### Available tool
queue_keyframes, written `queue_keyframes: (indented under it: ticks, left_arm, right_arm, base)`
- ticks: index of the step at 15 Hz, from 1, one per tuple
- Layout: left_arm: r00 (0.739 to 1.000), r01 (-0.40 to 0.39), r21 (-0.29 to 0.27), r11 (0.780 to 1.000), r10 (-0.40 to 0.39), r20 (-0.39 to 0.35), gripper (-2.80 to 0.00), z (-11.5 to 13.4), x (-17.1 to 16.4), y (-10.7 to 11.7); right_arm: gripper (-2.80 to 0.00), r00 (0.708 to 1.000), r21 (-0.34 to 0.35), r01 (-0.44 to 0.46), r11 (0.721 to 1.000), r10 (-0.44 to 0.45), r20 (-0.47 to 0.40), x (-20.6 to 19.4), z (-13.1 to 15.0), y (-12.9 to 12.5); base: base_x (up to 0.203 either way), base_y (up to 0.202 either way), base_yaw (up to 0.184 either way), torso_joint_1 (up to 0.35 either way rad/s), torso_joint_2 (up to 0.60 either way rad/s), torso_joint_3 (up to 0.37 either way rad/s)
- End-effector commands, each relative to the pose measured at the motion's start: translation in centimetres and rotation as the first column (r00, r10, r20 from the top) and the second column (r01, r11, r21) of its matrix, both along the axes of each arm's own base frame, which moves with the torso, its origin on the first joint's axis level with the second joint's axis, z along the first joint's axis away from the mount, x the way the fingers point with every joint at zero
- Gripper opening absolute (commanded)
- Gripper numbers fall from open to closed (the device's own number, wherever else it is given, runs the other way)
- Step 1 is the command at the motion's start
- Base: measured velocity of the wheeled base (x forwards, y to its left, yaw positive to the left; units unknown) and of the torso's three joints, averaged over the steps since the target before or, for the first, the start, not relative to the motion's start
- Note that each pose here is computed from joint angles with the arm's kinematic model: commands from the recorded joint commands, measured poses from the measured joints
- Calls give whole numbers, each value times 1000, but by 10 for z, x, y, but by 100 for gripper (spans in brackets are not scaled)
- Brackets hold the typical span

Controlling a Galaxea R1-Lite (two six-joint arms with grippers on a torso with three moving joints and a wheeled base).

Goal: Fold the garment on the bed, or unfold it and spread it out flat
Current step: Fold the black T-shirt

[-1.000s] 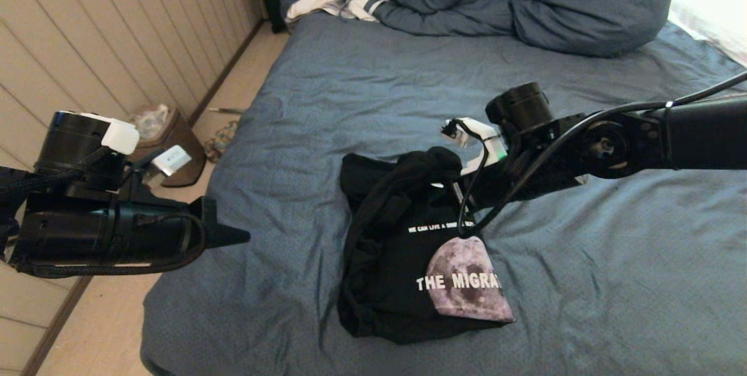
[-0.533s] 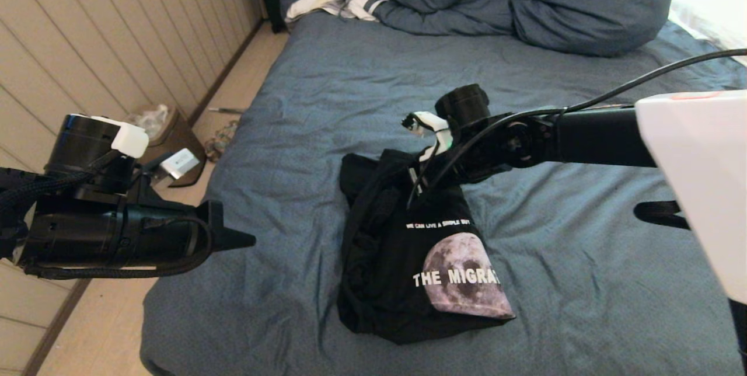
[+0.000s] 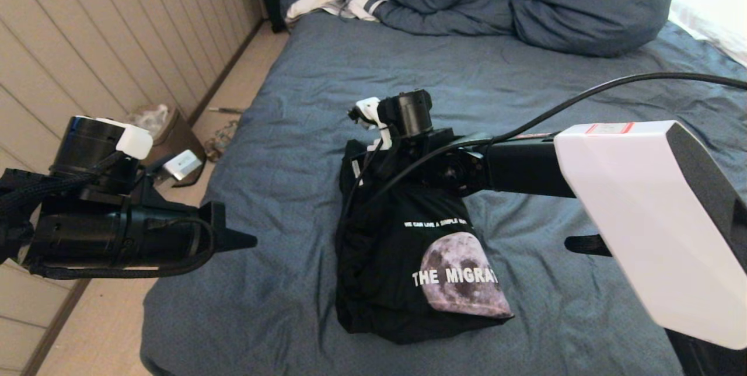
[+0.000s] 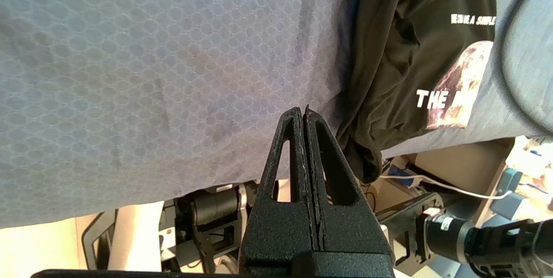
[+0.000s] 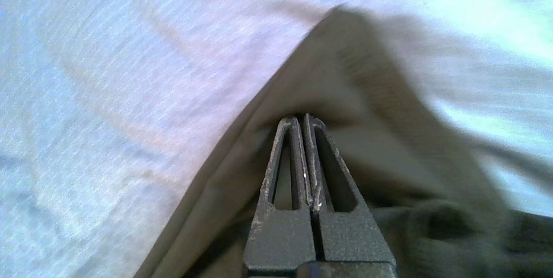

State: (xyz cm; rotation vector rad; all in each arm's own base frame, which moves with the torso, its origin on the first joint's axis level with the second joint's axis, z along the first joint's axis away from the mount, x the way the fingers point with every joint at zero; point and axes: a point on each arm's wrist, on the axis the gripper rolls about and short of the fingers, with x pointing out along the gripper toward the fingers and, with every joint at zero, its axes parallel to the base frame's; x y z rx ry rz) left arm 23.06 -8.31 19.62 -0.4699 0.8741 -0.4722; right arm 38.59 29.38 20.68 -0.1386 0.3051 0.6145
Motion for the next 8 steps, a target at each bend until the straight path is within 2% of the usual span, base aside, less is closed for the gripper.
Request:
queue_keyframes:
  ticks: [1, 5, 8]
  left_arm:
    - [1000, 0, -2, 1000, 0, -4, -280, -1, 0, 0]
    - [1000, 0, -3, 1000, 0, -3, -280, -3, 1, -1]
    - [1000, 0, -3, 1000, 0, -3, -280, -3, 1, 0]
  right_arm:
    - [-280, 1000, 18, 4, 1000, -5, 31, -8, 17, -2]
    - [-280, 998, 68, 27, 997, -31, 62, -21, 48, -18]
    - [-280, 998, 58, 53, 997, -55, 36, -35, 60, -37]
  base:
    - [0, 0, 0, 0, 0, 0]
    - [0, 0, 0, 0, 0, 0]
    - [0, 0, 0, 0, 0, 0]
